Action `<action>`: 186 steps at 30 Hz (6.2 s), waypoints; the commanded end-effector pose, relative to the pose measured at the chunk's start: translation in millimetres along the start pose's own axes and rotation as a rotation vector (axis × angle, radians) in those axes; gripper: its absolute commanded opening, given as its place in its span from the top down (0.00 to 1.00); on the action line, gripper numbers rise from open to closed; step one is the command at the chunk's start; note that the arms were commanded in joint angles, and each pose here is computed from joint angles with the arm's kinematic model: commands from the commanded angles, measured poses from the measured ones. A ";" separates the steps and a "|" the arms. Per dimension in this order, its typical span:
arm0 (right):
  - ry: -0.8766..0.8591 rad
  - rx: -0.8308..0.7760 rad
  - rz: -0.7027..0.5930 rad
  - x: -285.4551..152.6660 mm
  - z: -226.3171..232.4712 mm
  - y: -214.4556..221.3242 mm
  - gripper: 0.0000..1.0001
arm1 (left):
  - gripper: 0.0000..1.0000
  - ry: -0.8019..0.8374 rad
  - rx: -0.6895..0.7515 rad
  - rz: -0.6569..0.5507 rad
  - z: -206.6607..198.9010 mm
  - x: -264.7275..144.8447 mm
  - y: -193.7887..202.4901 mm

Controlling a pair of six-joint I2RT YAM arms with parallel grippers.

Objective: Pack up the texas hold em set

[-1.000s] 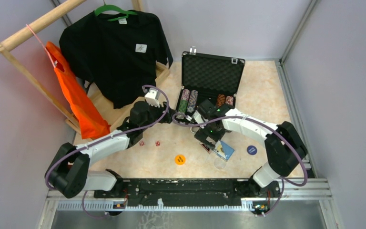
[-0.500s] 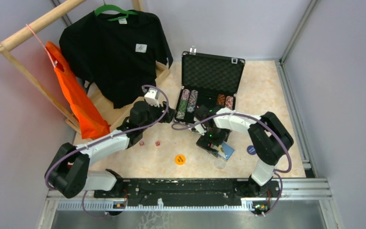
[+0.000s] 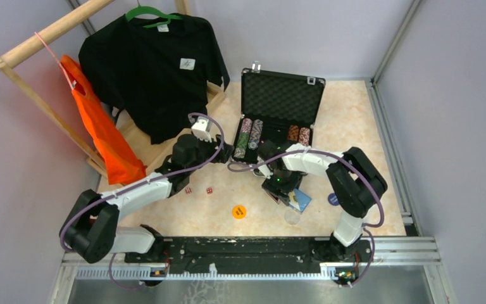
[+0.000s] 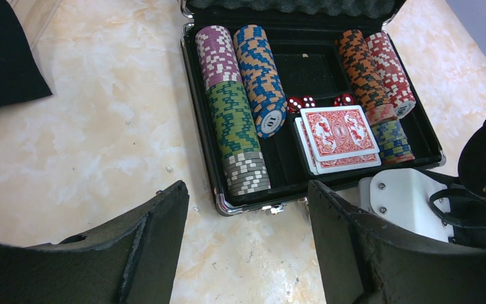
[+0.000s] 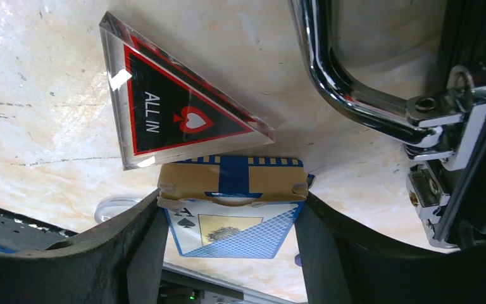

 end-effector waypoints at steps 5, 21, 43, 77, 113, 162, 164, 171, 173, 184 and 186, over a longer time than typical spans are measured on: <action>0.117 0.033 -0.120 -25.2 -10.0 -5.0 0.88 | 0.25 0.019 0.006 -0.041 -6.1 -2.1 -12.4; 0.250 0.074 -0.396 -89.9 -13.8 0.3 0.94 | 0.16 0.197 -0.077 0.116 -28.1 9.0 -23.8; 0.257 -0.019 -0.635 -117.2 7.9 -9.6 0.96 | 0.25 0.763 -0.325 0.675 -90.4 24.1 2.4; 0.271 -0.074 -0.701 -121.6 18.0 -28.4 0.96 | 0.48 0.764 -0.276 0.884 -127.6 36.1 53.0; 0.543 0.183 -1.028 -156.3 -12.5 10.4 0.08 | 1.00 0.589 -0.252 0.560 -54.2 146.8 -53.1; 0.724 0.446 -1.156 -172.4 -24.9 56.1 0.09 | 1.00 0.323 -0.361 0.728 -43.0 178.4 0.8; 0.725 0.447 -1.154 -171.0 -24.9 56.5 0.10 | 1.00 0.326 -0.352 0.723 -43.9 175.8 -1.4; 0.717 0.447 -1.151 -169.1 -24.5 55.8 0.10 | 0.94 0.344 -0.390 0.754 -42.8 181.3 9.9; 0.721 0.448 -1.145 -167.9 -24.7 56.4 0.10 | 0.74 0.345 -0.390 0.755 -42.5 184.8 9.9; 0.724 0.442 -1.125 -162.3 -26.4 53.2 0.09 | 0.50 0.341 -0.366 0.745 -44.0 206.6 6.4; 0.725 0.441 -1.119 -161.5 -26.6 53.0 0.09 | 0.44 0.313 -0.341 0.736 -41.7 207.6 2.4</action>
Point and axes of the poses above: each gripper's point midway between its finger pads, its own x axis out along the fingers, its own z axis along the line the jaws close on, y = z × x, the point moved 8 cm from there along -x, back along the fingers, and after that the axes turned 6 degrees about -x, right-handed, at the moved point
